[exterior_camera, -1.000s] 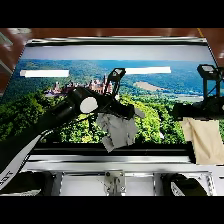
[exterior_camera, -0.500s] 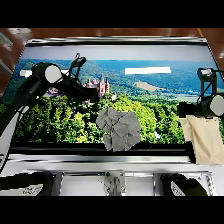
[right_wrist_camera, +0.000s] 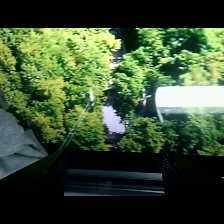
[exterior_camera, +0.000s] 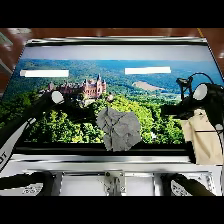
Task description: Fold the shirts.
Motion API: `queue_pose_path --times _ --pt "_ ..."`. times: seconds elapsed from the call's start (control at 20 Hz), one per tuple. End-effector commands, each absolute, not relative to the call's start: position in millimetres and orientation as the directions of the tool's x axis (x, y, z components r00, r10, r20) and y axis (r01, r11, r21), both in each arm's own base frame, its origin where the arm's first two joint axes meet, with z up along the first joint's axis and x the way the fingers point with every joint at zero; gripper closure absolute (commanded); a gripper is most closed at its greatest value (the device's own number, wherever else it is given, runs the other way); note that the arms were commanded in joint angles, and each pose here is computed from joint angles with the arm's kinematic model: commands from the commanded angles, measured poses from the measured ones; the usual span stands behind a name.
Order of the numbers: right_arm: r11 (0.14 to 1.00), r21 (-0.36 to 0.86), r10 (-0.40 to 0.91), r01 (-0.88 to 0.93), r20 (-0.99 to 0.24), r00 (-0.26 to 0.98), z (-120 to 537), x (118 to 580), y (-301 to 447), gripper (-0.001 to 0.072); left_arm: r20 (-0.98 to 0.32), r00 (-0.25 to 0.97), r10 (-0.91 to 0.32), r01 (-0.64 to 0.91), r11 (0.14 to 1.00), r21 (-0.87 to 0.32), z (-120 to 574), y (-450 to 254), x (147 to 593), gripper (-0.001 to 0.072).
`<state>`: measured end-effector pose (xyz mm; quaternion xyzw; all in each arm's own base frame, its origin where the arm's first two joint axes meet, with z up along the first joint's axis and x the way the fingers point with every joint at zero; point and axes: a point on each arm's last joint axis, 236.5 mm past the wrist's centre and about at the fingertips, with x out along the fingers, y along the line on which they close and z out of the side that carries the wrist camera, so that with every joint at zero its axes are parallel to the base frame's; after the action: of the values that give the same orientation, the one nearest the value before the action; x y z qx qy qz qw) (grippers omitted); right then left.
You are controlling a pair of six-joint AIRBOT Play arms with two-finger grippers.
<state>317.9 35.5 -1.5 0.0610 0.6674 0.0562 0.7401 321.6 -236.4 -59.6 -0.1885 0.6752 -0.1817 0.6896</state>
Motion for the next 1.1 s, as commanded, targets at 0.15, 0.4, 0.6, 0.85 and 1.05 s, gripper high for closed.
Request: queue_pose_path --times 0.15,0.4,0.6,0.85,1.05 --pt "0.955 0.297 0.297 -0.01 -0.955 -0.004 -24 313 65 0.0025 -0.822 0.05 -0.567 -0.08 0.818 -0.57 -107 -279 323 0.0002" --pt "0.874 0.485 0.485 -0.022 -0.875 -0.007 -12 311 110 0.0025 -0.82 0.093 -0.565 -0.097 0.814 -0.572 -116 -283 334 0.0667" --pt "0.782 0.623 0.623 0.018 -0.782 0.023 -28 305 143 0.0025 -0.812 0.114 -0.573 -0.044 0.813 -0.58 -106 -283 338 0.0667" --pt "0.667 0.732 0.734 0.136 -0.677 0.045 -56 301 170 0.0027 -0.798 0.142 -0.586 -0.018 0.804 -0.594 -89 -284 342 0.0667" --pt "0.615 0.772 0.776 0.163 -0.629 0.045 -63 306 179 0.0634 -0.791 0.16 -0.59 -0.011 0.8 -0.599 -82 -284 346 0.0668"
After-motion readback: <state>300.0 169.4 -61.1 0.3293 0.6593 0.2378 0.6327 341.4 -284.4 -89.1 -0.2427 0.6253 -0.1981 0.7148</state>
